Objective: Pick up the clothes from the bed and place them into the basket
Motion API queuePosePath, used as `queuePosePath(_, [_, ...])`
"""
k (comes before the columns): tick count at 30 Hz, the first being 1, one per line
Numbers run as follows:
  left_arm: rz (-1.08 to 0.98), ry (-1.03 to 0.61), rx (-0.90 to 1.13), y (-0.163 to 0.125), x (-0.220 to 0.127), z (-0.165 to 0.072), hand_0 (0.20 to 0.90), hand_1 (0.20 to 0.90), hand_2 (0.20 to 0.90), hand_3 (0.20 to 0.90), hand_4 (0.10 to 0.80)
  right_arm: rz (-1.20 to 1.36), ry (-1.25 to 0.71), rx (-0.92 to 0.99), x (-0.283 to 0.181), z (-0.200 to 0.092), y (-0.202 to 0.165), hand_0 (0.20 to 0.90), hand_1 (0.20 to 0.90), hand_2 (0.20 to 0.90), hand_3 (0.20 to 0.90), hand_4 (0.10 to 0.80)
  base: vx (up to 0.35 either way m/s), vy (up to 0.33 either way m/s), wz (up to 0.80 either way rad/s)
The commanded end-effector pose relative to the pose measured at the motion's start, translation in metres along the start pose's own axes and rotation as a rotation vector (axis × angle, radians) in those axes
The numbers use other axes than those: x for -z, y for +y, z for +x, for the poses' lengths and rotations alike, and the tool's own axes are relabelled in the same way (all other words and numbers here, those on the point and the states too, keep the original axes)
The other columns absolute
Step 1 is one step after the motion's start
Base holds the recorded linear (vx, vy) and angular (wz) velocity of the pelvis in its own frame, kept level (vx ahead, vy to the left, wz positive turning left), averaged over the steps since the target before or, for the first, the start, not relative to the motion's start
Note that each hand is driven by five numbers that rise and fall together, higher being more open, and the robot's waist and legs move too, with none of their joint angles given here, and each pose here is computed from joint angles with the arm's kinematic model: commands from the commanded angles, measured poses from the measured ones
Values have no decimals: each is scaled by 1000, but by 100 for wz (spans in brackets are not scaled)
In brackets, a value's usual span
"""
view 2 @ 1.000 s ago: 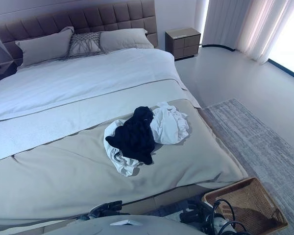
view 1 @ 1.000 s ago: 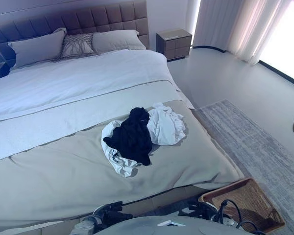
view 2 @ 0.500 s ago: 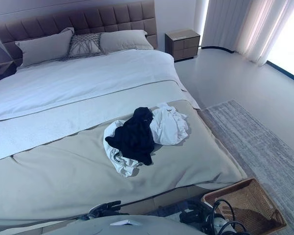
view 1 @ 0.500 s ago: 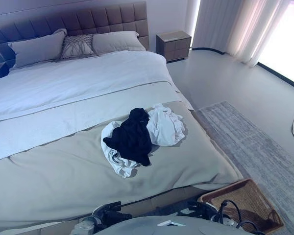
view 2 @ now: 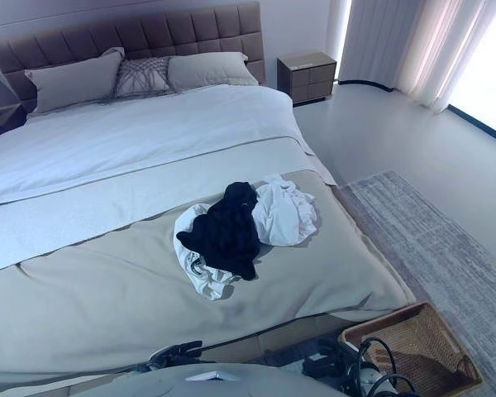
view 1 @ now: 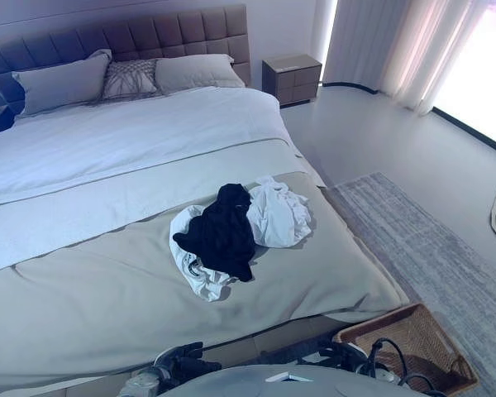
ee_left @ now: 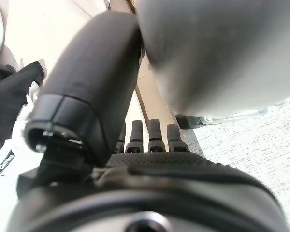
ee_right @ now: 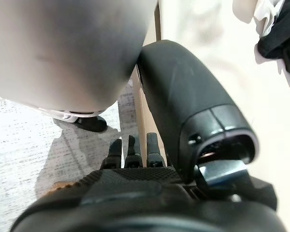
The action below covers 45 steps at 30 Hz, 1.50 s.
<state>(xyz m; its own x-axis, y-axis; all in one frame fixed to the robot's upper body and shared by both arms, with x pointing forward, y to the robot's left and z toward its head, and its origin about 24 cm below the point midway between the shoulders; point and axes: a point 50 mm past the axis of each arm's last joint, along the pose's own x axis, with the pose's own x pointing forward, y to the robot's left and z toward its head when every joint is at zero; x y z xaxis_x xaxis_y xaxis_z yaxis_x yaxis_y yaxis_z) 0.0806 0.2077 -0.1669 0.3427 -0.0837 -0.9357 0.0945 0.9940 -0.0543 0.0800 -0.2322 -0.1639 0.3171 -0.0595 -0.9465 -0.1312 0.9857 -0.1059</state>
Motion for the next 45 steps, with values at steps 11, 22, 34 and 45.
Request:
queuePosePath(11, [47, 24, -40, 18, 13, -7, 900, 900, 900, 900, 800, 1008, -694, 16, -115, -24, -48, 900, 900, 900, 900, 800, 74, 2, -4])
queuePosePath(22, [118, -143, -100, 39, -52, -7, 900, 900, 900, 900, 800, 157, -1065, 710, -301, -164, -164, 900, 900, 900, 900, 800, -101, -76, 9])
queuePosePath(34, [228, -438, -15, 24, -133, -14, 900, 900, 900, 900, 800, -430, -1034, 1228, -371, -274, -187, 900, 900, 900, 900, 800, -64, -171, 23])
queuePosePath(45, [211, -442, -25, 32, -129, -18, 900, 900, 900, 900, 800, -424, -1103, 1407, -404, -339, -177, 900, 900, 900, 900, 800, 21, -42, 15])
